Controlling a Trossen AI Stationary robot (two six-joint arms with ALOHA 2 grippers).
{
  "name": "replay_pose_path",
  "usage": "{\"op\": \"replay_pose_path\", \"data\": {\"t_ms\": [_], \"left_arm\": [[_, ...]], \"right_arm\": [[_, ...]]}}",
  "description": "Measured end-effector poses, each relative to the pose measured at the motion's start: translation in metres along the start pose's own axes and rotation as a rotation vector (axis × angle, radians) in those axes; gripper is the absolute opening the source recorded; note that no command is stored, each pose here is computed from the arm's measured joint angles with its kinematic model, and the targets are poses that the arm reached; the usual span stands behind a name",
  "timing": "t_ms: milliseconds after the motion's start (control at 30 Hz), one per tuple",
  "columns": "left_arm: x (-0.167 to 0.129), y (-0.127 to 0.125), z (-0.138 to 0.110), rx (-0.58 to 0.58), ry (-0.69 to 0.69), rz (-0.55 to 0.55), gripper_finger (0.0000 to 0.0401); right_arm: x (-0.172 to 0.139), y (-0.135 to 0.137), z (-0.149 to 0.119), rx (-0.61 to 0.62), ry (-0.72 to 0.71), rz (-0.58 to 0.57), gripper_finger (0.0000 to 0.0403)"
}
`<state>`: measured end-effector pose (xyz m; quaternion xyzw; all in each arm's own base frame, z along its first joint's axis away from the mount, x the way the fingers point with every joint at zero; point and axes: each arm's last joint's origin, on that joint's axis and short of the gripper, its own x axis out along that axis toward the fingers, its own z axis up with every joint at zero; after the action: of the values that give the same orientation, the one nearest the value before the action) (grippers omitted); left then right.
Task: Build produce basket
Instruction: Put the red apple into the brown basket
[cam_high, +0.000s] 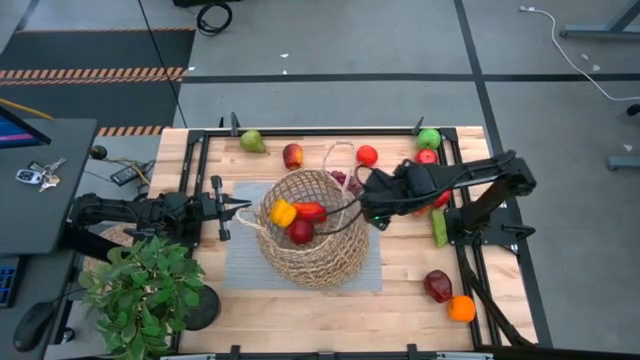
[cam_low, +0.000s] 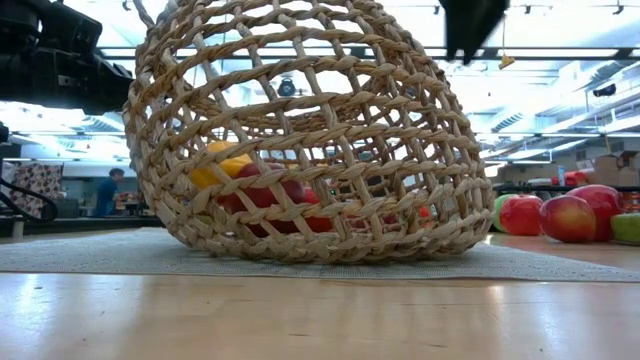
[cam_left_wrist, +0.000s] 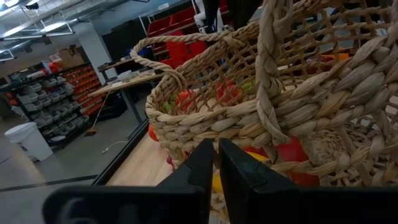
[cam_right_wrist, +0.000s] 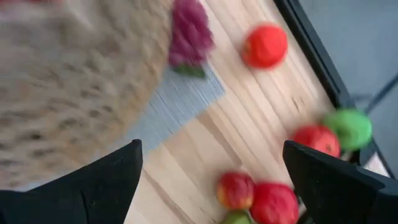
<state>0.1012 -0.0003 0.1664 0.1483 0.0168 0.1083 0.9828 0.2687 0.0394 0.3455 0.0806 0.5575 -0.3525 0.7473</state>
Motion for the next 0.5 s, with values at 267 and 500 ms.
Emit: {"op": "replay_pose_path", "data": {"t_ms": [267,500], "left_arm": [[0.000,0.000,0.000,0.000,0.000,0.000,0.0028],[0.000,0.000,0.000,0.000,0.000,0.000,0.0035]], "right_arm": [[0.028,-0.026,-0.041,0.084,0.068,-0.083,0.0391],[0.061,-0.036,-0.067,0.104,0.123,-0.118,0.0392]]}}
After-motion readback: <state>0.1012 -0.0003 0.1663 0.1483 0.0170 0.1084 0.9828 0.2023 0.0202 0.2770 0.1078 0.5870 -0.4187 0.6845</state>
